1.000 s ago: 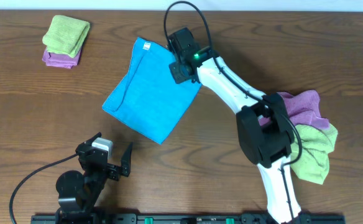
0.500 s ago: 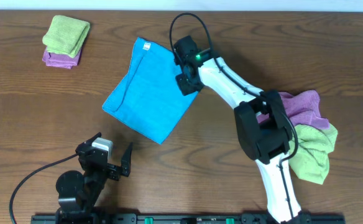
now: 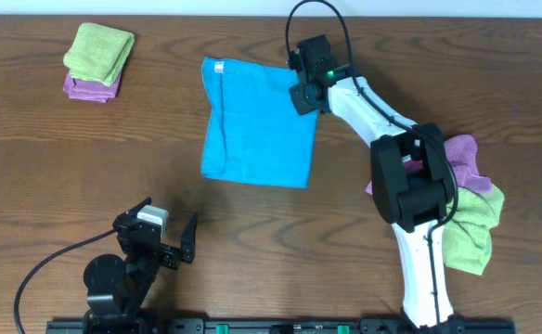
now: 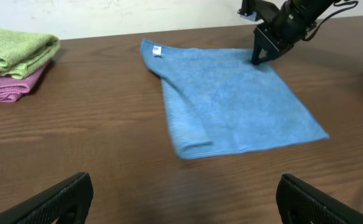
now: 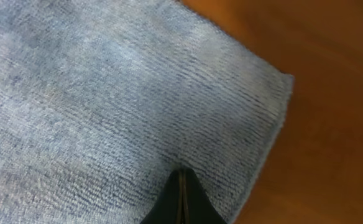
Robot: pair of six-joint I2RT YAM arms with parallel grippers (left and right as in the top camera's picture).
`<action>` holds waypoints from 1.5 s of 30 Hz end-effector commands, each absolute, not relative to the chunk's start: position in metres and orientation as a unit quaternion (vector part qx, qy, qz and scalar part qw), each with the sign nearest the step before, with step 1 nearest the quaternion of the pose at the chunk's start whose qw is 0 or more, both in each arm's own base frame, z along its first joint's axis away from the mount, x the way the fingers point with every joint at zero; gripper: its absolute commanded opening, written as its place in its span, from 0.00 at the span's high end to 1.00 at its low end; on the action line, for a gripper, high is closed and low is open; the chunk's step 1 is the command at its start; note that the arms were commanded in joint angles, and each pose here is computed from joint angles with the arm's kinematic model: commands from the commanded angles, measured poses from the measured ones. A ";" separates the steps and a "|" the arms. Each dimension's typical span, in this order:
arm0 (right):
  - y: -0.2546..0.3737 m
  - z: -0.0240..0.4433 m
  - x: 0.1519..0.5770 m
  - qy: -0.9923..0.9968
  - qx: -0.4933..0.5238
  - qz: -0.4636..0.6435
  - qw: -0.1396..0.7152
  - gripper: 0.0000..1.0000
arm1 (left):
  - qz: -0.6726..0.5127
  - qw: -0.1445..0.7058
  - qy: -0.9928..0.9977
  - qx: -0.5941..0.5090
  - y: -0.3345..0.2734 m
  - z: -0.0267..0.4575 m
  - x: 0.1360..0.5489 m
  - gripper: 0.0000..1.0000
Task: Fold the cloth
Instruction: 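Release the blue cloth and retract the right gripper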
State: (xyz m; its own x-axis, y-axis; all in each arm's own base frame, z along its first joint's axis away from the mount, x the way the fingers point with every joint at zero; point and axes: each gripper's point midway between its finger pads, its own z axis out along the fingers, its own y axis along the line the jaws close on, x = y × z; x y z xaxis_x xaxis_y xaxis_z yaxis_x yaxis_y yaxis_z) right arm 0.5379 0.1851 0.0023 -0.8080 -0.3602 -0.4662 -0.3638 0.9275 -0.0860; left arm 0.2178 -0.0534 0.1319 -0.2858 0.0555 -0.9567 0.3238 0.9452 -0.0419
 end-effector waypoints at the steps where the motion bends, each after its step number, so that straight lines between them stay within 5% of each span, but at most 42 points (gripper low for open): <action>1: 0.158 -0.031 0.537 0.955 -0.193 -0.035 0.220 0.99 | -0.115 0.576 0.800 0.126 -0.055 0.122 0.217 0.05; 9: 0.182 -0.003 0.524 0.956 -0.194 -0.013 0.219 0.99 | -0.115 0.575 0.800 0.126 -0.055 0.122 0.217 0.05; 17: 0.159 0.154 0.530 0.917 -0.153 -0.116 0.350 0.99 | -0.115 0.576 0.800 0.126 -0.055 0.122 0.217 0.05; 20: 0.156 0.221 0.511 0.902 -0.145 -0.103 0.393 0.91 | -0.115 0.576 0.800 0.126 -0.055 0.122 0.217 0.05; 22: 0.165 0.262 0.481 0.898 -0.164 -0.057 0.405 0.61 | -0.115 0.576 0.800 0.126 -0.055 0.122 0.217 0.04; 25: 0.184 0.292 0.424 0.900 -0.213 0.049 0.378 0.48 | -0.115 0.575 0.800 0.126 -0.055 0.122 0.217 0.04; 29: 0.194 0.303 0.347 0.907 -0.256 0.148 0.299 0.36 | -0.114 0.576 0.800 0.126 -0.055 0.122 0.217 0.05; 36: 0.158 0.284 0.261 0.944 -0.258 0.134 0.157 0.36 | -0.087 0.580 0.799 0.130 -0.048 0.122 0.219 0.05; 40: 0.147 0.296 0.236 0.940 -0.275 0.130 0.156 0.29 | -0.292 0.537 0.783 0.116 -0.098 0.133 0.197 0.05; 41: 0.144 0.300 0.230 0.938 -0.279 0.130 0.161 0.25 | -0.365 0.502 0.777 0.107 -0.114 0.137 0.184 0.04; 43: 0.142 0.310 0.222 0.933 -0.281 0.137 0.178 0.02 | -0.451 0.447 0.766 0.104 -0.133 0.143 0.165 0.05; 45: 0.145 0.316 0.213 0.928 -0.285 0.154 0.185 0.01 | -0.453 0.446 0.765 0.101 -0.133 0.143 0.165 0.05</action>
State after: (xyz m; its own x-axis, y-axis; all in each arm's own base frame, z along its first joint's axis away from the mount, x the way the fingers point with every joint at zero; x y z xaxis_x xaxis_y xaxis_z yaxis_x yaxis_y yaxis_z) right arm 0.2252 0.1402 0.3072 -0.7934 -0.4602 -0.3983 -0.5520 0.8198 0.1524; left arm 0.1863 -0.1115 0.1434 -0.4511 -0.1971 -0.8705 0.5304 0.7253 -0.4390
